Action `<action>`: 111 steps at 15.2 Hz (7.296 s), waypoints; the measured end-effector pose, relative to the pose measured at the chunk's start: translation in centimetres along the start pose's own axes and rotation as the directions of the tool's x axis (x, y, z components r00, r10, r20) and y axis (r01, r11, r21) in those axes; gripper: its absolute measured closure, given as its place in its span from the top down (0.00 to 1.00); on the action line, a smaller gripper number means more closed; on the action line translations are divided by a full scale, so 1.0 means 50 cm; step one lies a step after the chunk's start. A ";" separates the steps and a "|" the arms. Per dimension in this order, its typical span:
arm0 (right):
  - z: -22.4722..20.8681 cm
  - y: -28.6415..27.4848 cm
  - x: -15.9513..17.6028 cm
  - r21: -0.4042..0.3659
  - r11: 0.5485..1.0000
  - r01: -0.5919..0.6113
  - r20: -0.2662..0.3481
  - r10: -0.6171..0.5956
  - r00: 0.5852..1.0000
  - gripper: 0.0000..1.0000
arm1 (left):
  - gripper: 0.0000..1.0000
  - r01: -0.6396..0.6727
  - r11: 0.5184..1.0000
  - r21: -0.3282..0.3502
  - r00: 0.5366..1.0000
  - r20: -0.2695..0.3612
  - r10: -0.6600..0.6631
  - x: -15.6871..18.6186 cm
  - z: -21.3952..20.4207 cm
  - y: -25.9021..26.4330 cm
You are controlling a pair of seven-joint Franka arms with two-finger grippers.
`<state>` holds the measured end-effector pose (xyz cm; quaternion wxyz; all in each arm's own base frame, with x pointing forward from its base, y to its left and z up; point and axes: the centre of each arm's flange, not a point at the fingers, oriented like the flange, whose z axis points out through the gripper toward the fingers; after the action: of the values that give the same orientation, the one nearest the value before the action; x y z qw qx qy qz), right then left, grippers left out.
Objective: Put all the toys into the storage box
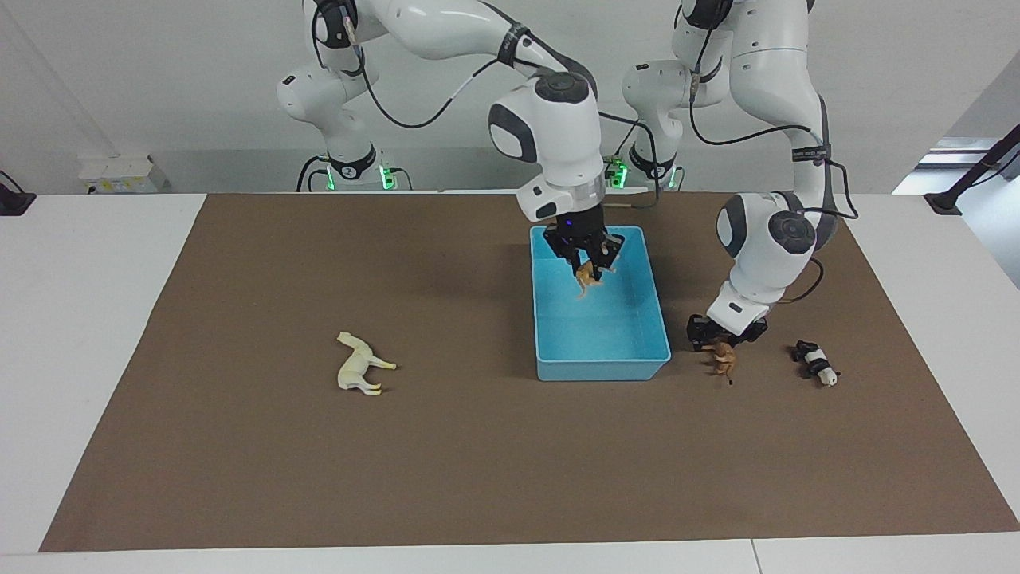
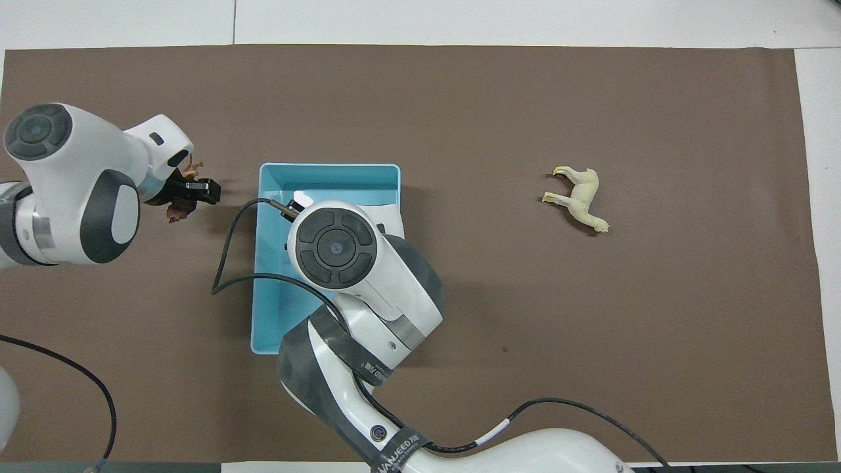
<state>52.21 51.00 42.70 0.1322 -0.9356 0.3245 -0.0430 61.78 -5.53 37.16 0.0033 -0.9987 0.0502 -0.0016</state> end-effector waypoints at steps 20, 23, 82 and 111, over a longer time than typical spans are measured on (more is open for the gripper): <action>0.057 0.523 0.689 -0.319 0.911 0.263 0.028 -0.268 0.963 1.00 | 1.00 0.359 0.933 0.017 0.933 -0.019 -0.359 -0.157 -0.205 0.430; 0.072 0.538 0.686 -0.320 0.904 0.284 0.038 -0.288 0.957 1.00 | 1.00 0.261 0.965 0.008 0.964 -0.050 -0.261 -0.100 -0.208 0.264; -0.469 0.649 0.916 -0.192 0.803 0.565 0.081 -0.561 0.824 1.00 | 0.13 0.230 0.972 0.052 0.973 -0.048 -0.228 0.096 -0.147 0.009; -0.734 0.789 0.691 -0.274 0.736 0.619 0.154 -0.602 0.784 1.00 | 1.00 0.296 0.950 0.100 0.955 -0.011 -0.296 -0.047 -0.166 0.281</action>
<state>49.73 -8.18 66.95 -0.0289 -0.9996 -0.0013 -0.0069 58.01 -19.33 45.33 0.0534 -0.9935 -0.1003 -0.0024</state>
